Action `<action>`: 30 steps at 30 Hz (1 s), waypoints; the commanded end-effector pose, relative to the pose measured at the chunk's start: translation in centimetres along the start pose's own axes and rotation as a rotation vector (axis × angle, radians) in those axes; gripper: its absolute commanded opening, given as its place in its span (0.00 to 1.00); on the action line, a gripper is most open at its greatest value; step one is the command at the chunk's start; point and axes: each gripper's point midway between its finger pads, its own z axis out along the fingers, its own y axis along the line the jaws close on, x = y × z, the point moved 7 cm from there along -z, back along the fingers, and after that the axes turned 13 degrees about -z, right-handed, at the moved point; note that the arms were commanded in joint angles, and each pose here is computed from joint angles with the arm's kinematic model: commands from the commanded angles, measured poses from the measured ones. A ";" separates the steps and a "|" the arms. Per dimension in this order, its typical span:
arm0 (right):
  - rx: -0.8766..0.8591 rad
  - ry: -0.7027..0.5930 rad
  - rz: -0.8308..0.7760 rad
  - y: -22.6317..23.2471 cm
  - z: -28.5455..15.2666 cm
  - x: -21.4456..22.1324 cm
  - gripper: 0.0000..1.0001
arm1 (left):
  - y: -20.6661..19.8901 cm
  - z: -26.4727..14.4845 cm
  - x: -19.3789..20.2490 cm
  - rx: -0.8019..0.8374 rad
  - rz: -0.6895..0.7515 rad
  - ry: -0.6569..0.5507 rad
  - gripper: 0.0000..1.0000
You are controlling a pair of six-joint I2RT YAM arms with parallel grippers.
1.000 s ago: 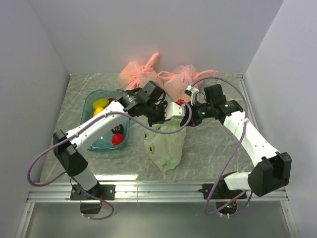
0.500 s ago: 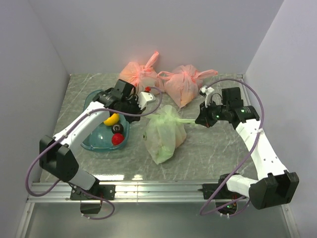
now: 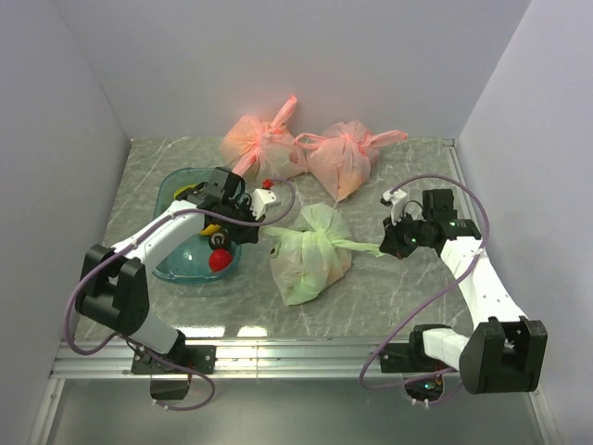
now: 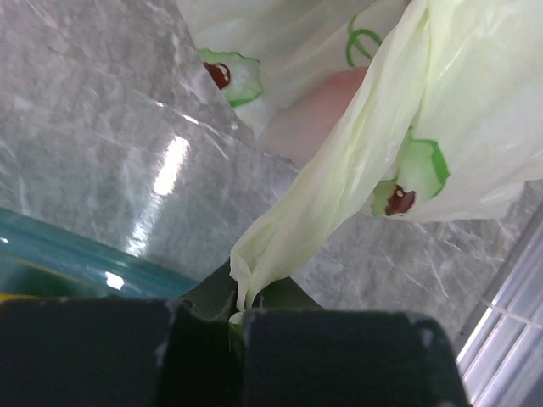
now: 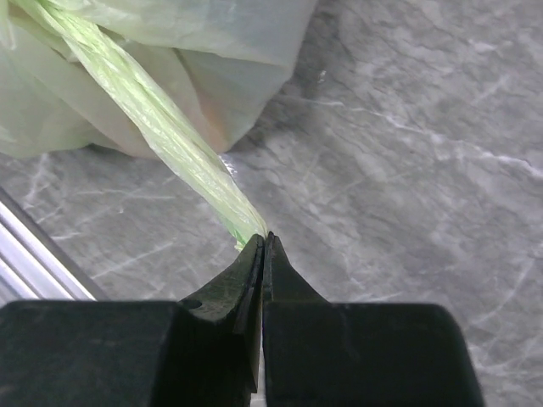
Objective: Place the fake fruits into the plastic bag and tie a complex knot
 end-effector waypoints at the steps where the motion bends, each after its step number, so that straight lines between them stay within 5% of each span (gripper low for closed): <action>1: 0.236 0.222 -0.029 -3.3 -2.3 3.5 0.00 | 4.1 -1.3 1.3 -0.182 -0.026 0.041 0.00; 8: 0.150 0.166 -0.041 -2.1 -3.4 2.4 0.00 | 3.6 -1.9 -0.9 -0.112 -0.011 -0.026 0.00; 13: -0.034 -0.101 -0.131 1.0 -5.4 -4.4 0.00 | 1.0 -4.1 -5.5 0.000 0.052 -0.140 0.00; 15: -0.050 -0.141 -0.147 1.7 -5.7 -6.8 0.30 | -0.2 -4.2 -6.7 0.037 0.077 -0.167 0.01; 16: -0.078 -0.151 -0.159 2.4 -5.3 -7.8 0.56 | -0.9 -4.0 -6.9 0.067 0.087 -0.162 0.02; 18: -0.030 -0.193 -0.204 2.1 -5.3 -9.5 0.74 | -1.4 -3.7 -7.2 0.094 0.095 -0.167 0.06; 22: -0.022 -0.188 -0.292 2.8 -3.2 -11.8 0.87 | -1.7 -3.1 -7.3 0.113 0.063 -0.166 0.07; 30: -0.144 -0.009 -0.330 5.5 4.1 -11.1 0.90 | -1.6 -2.7 -7.9 0.120 0.022 -0.176 0.11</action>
